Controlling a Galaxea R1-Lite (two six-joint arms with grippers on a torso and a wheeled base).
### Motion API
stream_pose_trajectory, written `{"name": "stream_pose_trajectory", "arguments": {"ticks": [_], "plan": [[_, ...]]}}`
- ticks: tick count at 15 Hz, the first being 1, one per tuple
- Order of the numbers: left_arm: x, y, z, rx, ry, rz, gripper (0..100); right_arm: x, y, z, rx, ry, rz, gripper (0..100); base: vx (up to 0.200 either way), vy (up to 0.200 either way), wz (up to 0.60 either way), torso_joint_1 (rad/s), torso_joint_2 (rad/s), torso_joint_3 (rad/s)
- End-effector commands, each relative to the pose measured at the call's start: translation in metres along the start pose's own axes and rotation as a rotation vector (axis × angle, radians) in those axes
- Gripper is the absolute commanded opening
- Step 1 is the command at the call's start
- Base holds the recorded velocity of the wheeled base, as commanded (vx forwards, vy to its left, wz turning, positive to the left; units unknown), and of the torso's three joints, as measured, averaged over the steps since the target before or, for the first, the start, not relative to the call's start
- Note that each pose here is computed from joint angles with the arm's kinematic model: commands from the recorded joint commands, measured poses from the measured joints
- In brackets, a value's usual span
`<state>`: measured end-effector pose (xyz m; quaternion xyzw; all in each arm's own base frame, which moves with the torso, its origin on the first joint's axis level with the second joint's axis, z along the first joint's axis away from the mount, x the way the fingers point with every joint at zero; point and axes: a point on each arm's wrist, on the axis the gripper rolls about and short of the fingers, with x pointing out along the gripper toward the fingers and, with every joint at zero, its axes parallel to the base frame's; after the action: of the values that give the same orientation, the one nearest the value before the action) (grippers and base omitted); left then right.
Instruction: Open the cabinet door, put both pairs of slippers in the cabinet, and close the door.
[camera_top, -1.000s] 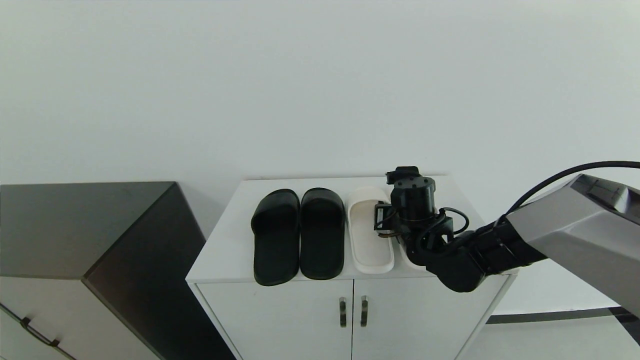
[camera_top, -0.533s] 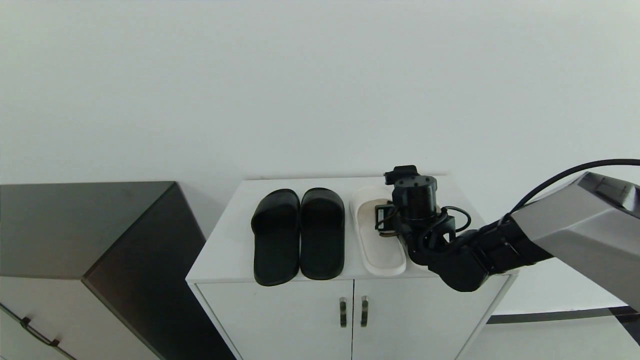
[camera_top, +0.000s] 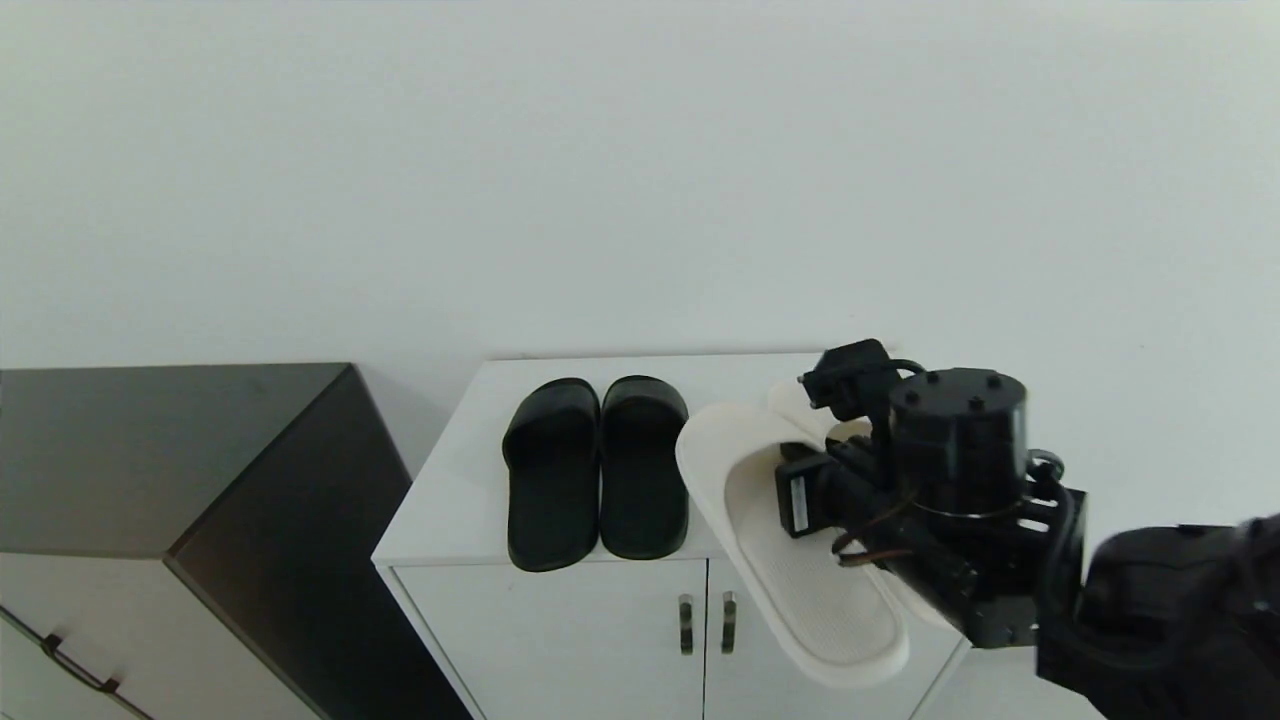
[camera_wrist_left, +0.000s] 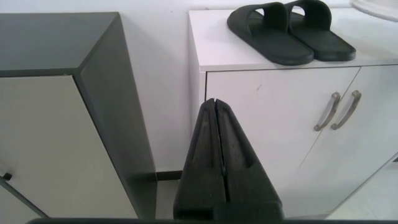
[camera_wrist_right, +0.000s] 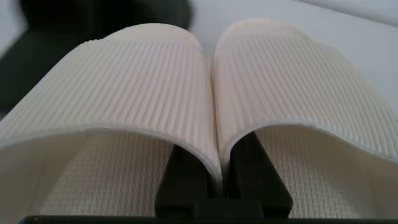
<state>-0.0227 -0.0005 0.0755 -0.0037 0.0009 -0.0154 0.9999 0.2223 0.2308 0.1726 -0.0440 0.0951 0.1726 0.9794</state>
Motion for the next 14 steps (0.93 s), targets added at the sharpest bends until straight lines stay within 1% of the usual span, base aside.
{"name": "stream_pose_trajectory", "arguments": {"ticks": [1, 2, 3, 6, 10, 14], "plan": [[0.000, 0.000, 0.000, 0.000, -0.002, 0.000, 0, -0.060, -0.005, 0.004, 0.007, -0.032, 0.209, 0, 0.000, 0.000, 0.00, 0.000, 0.00, 0.000], [0.000, 0.000, 0.000, 0.000, 0.000, 0.000, 0, -0.066, -0.008, 0.001, 0.011, -0.022, 0.264, 0, 0.000, 0.000, 0.00, 0.000, 0.00, 0.000], [0.000, 0.000, 0.000, 0.000, 0.000, 0.000, 0, -0.071, -0.011, -0.004, 0.015, 0.001, 0.346, 0, 0.000, 0.000, 0.00, 0.000, 0.00, 0.000], [0.000, 0.000, 0.000, -0.002, 0.000, 0.000, 0, -0.069, -0.017, -0.012, 0.006, 0.051, 0.364, 0, 0.000, 0.000, 0.00, 0.000, 0.00, 0.000], [0.000, 0.000, 0.000, 0.000, -0.002, 0.000, 0, -0.067, -0.017, -0.013, 0.003, 0.060, 0.381, 0, -0.200, 0.000, 0.00, 0.006, 0.01, 0.001], [0.000, 0.000, 0.000, -0.002, 0.000, 0.000, 0, -0.065, -0.021, -0.014, 0.004, 0.066, 0.364, 0, -0.200, 0.000, 0.00, -0.003, 0.00, 0.001]]}}
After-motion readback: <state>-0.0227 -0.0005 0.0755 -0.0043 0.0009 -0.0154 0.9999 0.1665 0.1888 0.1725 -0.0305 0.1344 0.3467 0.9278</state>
